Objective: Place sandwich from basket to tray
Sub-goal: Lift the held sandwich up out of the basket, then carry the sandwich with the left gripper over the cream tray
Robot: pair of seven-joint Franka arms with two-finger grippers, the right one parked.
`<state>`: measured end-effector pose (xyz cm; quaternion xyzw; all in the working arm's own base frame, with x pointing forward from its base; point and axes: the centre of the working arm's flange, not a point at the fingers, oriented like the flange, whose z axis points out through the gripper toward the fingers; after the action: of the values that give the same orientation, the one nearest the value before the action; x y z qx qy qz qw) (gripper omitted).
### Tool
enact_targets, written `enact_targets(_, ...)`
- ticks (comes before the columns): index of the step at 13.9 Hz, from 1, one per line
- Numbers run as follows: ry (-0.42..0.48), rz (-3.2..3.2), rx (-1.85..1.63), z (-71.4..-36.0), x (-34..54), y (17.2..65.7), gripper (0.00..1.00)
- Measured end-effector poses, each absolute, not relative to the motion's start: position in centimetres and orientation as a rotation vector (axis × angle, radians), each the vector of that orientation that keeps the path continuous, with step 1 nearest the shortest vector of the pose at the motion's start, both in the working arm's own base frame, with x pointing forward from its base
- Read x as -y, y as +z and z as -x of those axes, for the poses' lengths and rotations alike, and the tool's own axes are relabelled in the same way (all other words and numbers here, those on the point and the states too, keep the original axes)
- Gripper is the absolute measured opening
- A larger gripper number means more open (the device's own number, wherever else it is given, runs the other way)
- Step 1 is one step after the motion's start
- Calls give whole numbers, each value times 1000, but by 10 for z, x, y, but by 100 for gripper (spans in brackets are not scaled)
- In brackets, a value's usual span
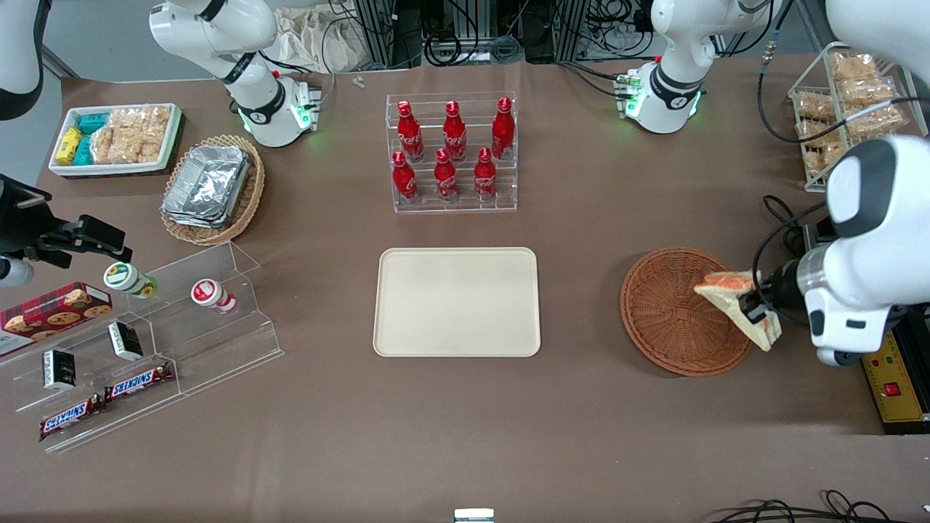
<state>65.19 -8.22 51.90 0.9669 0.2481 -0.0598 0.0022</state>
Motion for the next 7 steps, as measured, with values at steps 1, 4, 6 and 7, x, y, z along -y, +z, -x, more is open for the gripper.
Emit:
enact_targets(1, -178, -3043, -665, -649, 102, 529, 17)
enact_targets(4, -149, -3030, -418, -640, 185, 522, 17)
enact_targets(6, -144, -3027, -274, -632, 249, 486, 17)
enact_targets(7, -178, -3037, -210, -625, 278, 457, 17)
